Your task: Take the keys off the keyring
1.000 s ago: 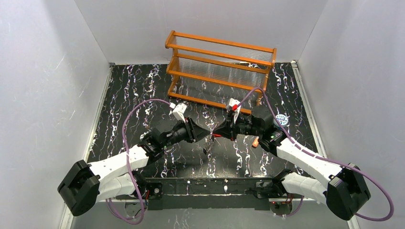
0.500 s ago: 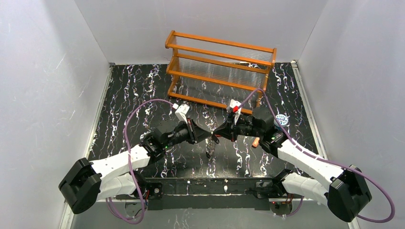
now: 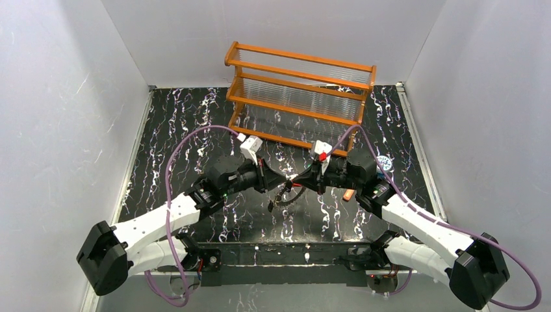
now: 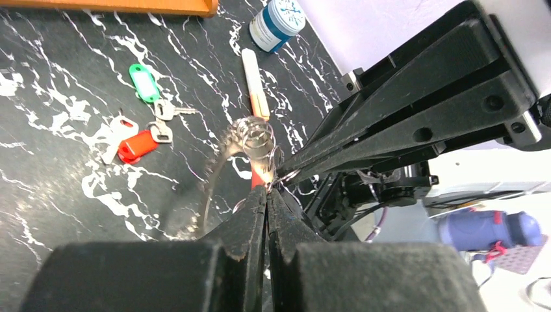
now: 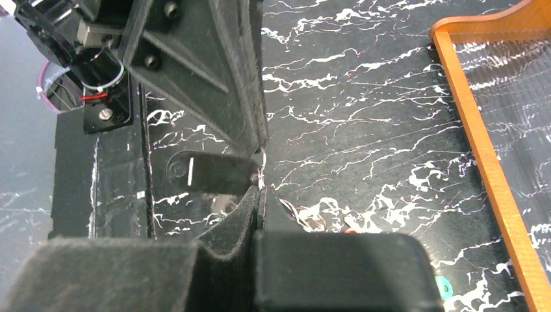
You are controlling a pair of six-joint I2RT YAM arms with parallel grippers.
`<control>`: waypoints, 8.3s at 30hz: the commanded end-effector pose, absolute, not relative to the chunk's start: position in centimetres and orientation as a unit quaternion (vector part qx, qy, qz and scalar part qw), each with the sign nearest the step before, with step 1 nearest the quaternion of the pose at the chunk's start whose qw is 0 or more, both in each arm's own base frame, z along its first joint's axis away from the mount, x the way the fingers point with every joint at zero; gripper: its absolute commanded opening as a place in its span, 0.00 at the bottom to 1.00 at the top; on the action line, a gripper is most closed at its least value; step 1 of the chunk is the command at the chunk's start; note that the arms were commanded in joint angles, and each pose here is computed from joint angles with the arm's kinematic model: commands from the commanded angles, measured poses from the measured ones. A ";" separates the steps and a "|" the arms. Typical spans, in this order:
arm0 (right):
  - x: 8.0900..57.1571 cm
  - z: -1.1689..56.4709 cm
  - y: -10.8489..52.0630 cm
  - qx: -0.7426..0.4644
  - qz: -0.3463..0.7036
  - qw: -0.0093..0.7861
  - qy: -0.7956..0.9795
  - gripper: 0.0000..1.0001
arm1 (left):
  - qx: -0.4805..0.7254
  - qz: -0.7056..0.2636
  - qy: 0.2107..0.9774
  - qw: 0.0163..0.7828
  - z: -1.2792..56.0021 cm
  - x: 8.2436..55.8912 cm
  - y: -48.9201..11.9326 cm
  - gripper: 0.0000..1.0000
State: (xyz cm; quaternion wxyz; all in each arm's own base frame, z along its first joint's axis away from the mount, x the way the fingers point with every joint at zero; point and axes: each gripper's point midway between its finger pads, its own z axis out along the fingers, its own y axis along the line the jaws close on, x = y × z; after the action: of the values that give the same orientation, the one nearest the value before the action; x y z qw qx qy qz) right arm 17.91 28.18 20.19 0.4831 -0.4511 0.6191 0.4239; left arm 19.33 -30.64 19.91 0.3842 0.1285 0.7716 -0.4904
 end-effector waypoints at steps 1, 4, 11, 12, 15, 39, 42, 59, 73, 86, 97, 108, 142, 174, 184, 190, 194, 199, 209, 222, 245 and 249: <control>17.5 21.1 28.0 -0.494 0.405 0.522 0.566 0.01 | 0.206 -0.449 0.774 0.397 21.3 19.0 -30.2 0.00; 17.3 21.2 28.0 -0.515 0.397 0.533 0.541 0.01 | 0.244 -0.437 0.772 0.392 21.6 18.6 -30.2 0.00; 17.4 20.4 28.2 -0.533 0.385 0.531 0.534 0.01 | 0.291 -0.426 0.766 0.383 22.0 18.2 -30.4 0.00; 17.4 20.4 28.2 -0.533 0.383 0.533 0.534 0.01 | 0.293 -0.420 0.773 0.375 21.6 18.1 -30.2 0.00; 17.8 21.1 28.1 -0.527 0.374 0.550 0.529 0.01 | 0.285 -0.411 0.782 0.371 21.3 18.2 -29.9 0.03; 16.2 23.0 28.9 -0.508 0.432 0.520 0.533 0.01 | 0.371 -0.404 0.680 0.487 16.9 17.5 -29.0 0.45; 15.5 23.2 28.9 -0.521 0.440 0.515 0.520 0.01 | 0.404 -0.407 0.656 0.491 17.2 16.8 -29.1 0.45; 14.7 23.1 29.7 -0.567 0.455 0.488 0.483 0.01 | 0.465 -0.372 0.632 0.496 16.8 17.5 -29.5 0.45; 14.2 23.3 30.1 -0.568 0.474 0.485 0.467 0.01 | 0.456 -0.438 0.621 0.464 16.3 15.9 -31.0 0.47; 13.0 23.9 30.1 -0.581 0.494 0.477 0.437 0.01 | 0.446 -0.473 0.616 0.445 15.7 14.6 -31.2 0.49; 12.6 24.2 30.0 -0.583 0.501 0.475 0.428 0.01 | 0.439 -0.490 0.598 0.458 16.7 14.4 -31.5 0.39; 13.4 23.0 29.2 -0.587 0.468 0.472 0.462 0.01 | 0.419 -0.458 0.617 0.484 17.9 14.6 -29.4 0.03; 13.2 21.9 29.7 -0.620 0.456 0.421 0.481 0.01 | 0.390 -0.391 0.687 0.473 23.6 18.0 -29.6 0.00; 10.4 20.4 32.2 -0.694 0.399 0.393 0.452 0.01 | 0.442 -0.345 0.685 0.464 24.8 18.4 -28.9 0.00; 12.5 20.7 32.5 -0.638 0.379 0.482 0.467 0.01 | 0.503 -0.370 0.624 0.470 23.5 15.8 -28.8 0.00; 12.6 18.9 32.3 -0.624 0.383 0.496 0.467 0.01 | 0.520 -0.334 0.632 0.468 21.8 15.9 -27.4 0.00; 13.4 17.7 32.1 -0.612 0.379 0.509 0.472 0.01 | 0.533 -0.333 0.626 0.461 21.0 15.6 -27.3 0.00; 14.0 17.1 32.0 -0.587 0.386 0.526 0.478 0.08 | 0.537 -0.331 0.633 0.449 19.8 15.4 -27.2 0.00; 14.3 16.6 31.6 -0.563 0.386 0.557 0.474 0.05 | 0.535 -0.330 0.644 0.436 18.9 15.4 -27.1 0.00; 15.6 18.7 30.5 -0.486 0.402 0.612 0.477 0.28 | 0.536 -0.331 0.641 0.438 19.0 15.5 -27.1 0.00; 16.3 21.4 30.7 -0.222 0.464 0.681 0.522 0.31 | 0.503 -0.370 0.648 0.437 19.9 15.8 -27.7 0.00; 16.4 21.3 31.3 -0.211 0.474 0.676 0.523 0.30 | 0.500 -0.371 0.648 0.438 20.0 15.9 -27.7 0.00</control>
State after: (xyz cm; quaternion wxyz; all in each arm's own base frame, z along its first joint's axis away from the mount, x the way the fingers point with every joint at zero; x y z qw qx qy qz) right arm 15.72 31.68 16.28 0.6249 -0.2823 0.5797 0.4401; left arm 15.84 -27.22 18.60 0.4211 0.5024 0.6668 -0.3547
